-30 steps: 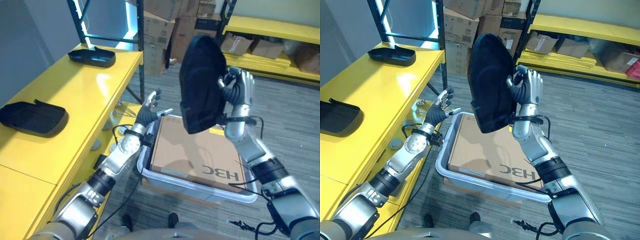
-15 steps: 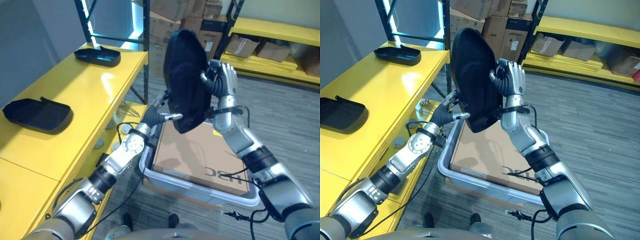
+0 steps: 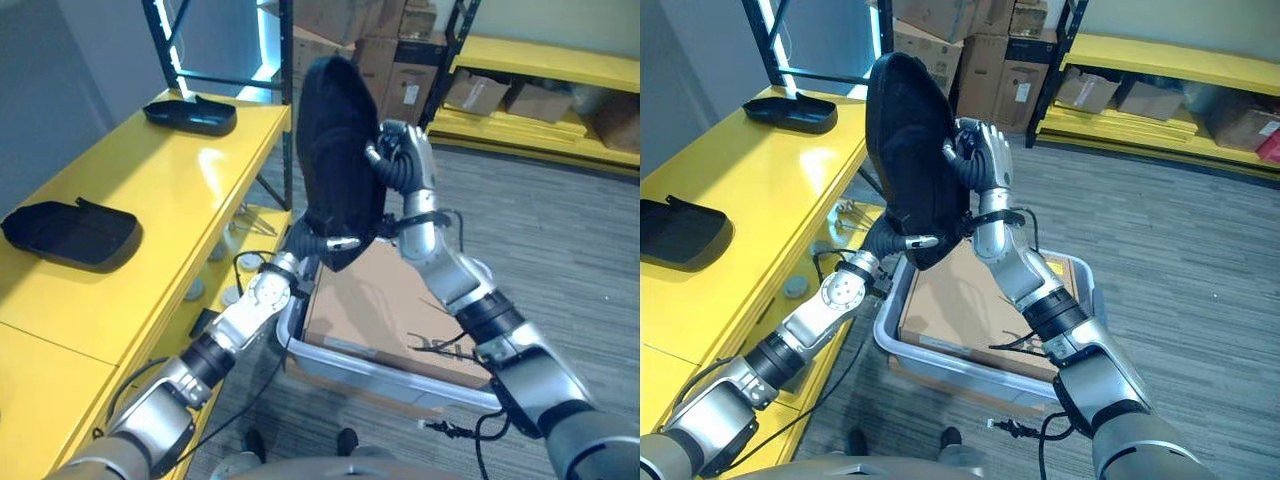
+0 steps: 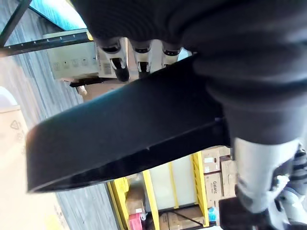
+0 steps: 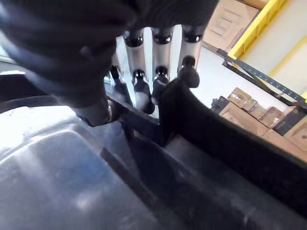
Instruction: Move parts from the plastic box to the shelf.
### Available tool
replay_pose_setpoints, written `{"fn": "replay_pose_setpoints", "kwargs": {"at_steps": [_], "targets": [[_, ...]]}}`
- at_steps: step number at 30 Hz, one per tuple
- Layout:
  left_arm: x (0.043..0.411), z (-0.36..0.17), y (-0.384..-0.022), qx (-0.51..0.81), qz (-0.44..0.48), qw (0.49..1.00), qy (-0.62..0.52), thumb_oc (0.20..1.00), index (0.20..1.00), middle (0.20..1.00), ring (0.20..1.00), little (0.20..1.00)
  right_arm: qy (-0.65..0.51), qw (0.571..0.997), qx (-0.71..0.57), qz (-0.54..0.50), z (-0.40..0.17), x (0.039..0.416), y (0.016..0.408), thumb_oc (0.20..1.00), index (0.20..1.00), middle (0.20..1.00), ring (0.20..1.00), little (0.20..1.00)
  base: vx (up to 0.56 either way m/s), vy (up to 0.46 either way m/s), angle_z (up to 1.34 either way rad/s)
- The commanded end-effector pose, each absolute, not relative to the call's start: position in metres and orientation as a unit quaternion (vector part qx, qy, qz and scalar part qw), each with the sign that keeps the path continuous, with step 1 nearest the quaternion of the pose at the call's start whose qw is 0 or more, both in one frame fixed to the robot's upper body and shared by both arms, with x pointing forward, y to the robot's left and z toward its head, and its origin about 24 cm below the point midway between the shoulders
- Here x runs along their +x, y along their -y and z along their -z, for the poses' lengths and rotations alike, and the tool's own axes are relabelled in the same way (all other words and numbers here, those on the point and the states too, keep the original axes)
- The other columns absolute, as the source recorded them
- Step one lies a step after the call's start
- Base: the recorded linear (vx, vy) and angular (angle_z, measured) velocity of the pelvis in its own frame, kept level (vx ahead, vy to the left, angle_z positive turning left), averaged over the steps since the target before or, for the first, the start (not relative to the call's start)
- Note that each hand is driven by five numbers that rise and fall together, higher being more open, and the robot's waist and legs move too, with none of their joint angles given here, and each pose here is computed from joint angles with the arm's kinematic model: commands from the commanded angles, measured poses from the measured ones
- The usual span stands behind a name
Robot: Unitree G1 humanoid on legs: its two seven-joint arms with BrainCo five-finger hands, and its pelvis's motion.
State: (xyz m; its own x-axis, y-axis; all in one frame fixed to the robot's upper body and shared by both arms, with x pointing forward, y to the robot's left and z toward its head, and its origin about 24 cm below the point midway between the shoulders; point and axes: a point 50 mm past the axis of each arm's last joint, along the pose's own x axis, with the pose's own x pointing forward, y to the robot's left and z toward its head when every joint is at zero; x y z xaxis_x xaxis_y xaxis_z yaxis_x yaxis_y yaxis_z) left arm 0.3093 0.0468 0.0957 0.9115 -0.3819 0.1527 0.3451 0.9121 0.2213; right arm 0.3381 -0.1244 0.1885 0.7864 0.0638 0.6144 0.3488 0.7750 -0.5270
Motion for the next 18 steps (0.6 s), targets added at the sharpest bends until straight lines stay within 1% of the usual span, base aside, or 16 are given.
{"fn": "replay_pose_setpoints", "kwargs": {"at_steps": [1,2,3,4,8,18], "targets": [[0.325,-0.145,-0.015,0.109,0.189,0.956,0.197,1.0,1.0,1.0,1.0,1.0,0.394,0.884,-0.25,0.008,-0.221,0.323,0.089,0.2,0.2,0.2,0.2,0.2,0.01,-0.002,-0.04],[0.325,-0.146,-0.015,0.107,0.182,0.956,0.203,0.576,0.576,0.576,0.576,0.576,0.389,0.889,-0.24,0.001,-0.218,0.321,0.086,0.2,0.2,0.2,0.2,0.2,0.0,0.0,0.0],[0.325,-0.147,-0.015,0.107,0.181,0.956,0.205,0.476,0.476,0.476,0.476,0.476,0.388,0.89,-0.238,0.0,-0.217,0.32,0.086,0.2,0.2,0.2,0.2,0.2,0.0,0.0,0.0],[0.325,-0.149,-0.015,0.106,0.176,0.956,0.212,0.2,0.2,0.2,0.2,0.2,0.384,0.894,-0.231,-0.006,-0.214,0.319,0.083,0.2,0.2,0.2,0.2,0.2,0.0,0.0,0.0],[0.321,-0.153,-0.017,0.087,0.171,0.952,0.239,0.2,0.2,0.2,0.2,0.2,0.365,0.91,-0.196,-0.025,-0.201,0.308,0.074,0.2,0.2,0.2,0.2,0.2,0.0,0.0,0.0],[0.317,-0.156,-0.028,0.05,0.126,0.955,0.263,0.2,0.2,0.2,0.2,0.2,0.349,0.922,-0.163,-0.027,-0.191,0.301,0.071,0.2,0.2,0.2,0.2,0.2,0.0,-0.002,-0.01]]}}
